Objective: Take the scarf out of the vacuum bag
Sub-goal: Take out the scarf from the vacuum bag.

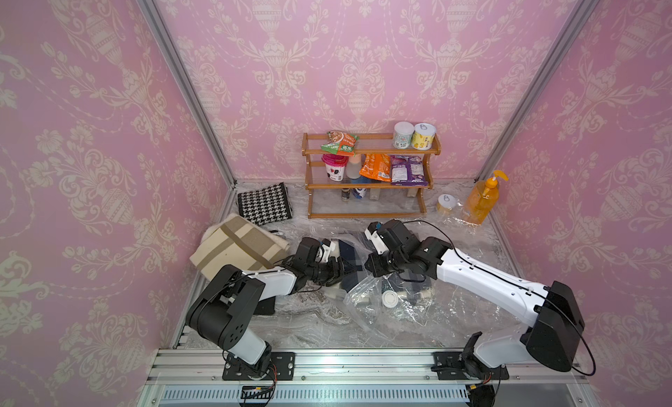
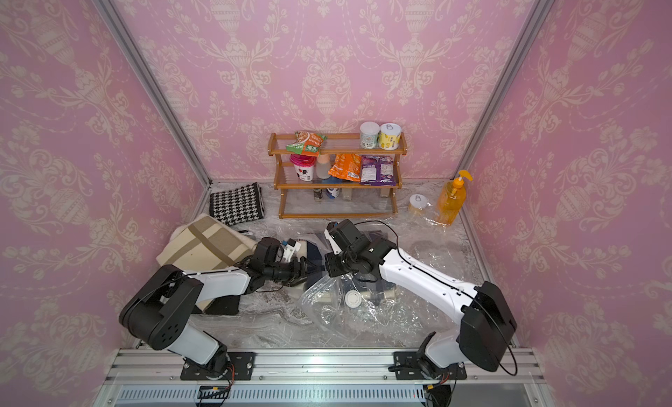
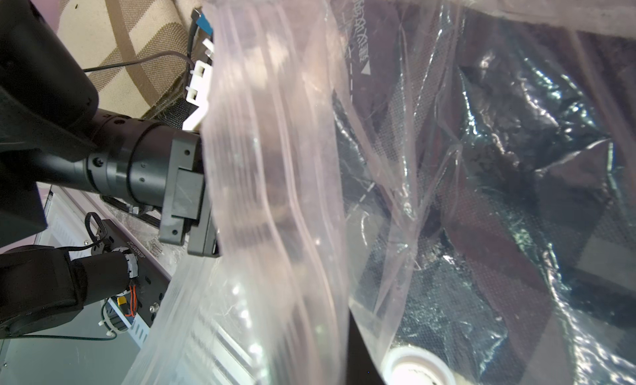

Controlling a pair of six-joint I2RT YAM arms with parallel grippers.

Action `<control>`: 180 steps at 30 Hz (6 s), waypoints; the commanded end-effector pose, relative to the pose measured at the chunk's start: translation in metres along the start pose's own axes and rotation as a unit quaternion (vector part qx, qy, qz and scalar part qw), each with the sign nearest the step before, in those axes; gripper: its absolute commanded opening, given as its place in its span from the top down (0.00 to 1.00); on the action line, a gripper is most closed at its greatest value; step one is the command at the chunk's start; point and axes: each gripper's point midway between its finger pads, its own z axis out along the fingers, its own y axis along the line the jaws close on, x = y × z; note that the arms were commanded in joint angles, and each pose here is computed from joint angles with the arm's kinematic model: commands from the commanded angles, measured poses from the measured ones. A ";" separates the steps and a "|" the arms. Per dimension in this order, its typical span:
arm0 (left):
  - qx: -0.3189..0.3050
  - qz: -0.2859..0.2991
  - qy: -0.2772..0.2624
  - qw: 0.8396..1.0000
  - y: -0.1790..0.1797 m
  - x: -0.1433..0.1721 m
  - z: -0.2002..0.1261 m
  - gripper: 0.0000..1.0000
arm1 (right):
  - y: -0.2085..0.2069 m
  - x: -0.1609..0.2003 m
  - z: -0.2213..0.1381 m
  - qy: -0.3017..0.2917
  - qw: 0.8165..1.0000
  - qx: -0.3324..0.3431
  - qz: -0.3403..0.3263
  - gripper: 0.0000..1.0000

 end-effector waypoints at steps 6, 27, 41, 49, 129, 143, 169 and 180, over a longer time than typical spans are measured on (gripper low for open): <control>-0.113 0.039 -0.025 0.993 0.015 0.003 -0.030 0.27 | 0.003 -0.005 -0.009 -0.019 1.000 -0.004 -0.003 0.83; -0.062 0.052 -0.053 0.995 -0.013 -0.031 -0.012 0.26 | 0.003 -0.005 -0.011 -0.020 1.000 -0.002 -0.003 0.82; -0.069 0.040 -0.006 0.997 -0.017 0.000 -0.024 0.23 | 0.003 -0.004 -0.008 -0.017 1.000 -0.001 -0.004 0.82; -0.103 0.023 0.012 0.994 0.005 0.013 -0.014 0.24 | 0.003 -0.006 -0.009 -0.018 1.000 -0.001 -0.004 0.82; -0.103 0.032 0.013 0.994 -0.003 0.024 0.008 0.45 | 0.005 -0.019 -0.025 -0.036 0.999 0.011 -0.016 0.82; -0.070 0.061 0.002 0.996 -0.037 0.019 0.000 1.00 | 0.007 -0.023 -0.028 -0.044 0.999 0.009 -0.016 0.82; -0.167 0.168 0.002 0.971 -0.068 0.019 -0.065 1.00 | 0.004 -0.032 -0.017 -0.041 0.999 0.028 -0.018 0.83; -0.276 0.204 0.043 0.938 -0.051 0.019 -0.095 1.00 | 0.002 -0.029 -0.008 -0.032 0.999 0.029 -0.019 0.83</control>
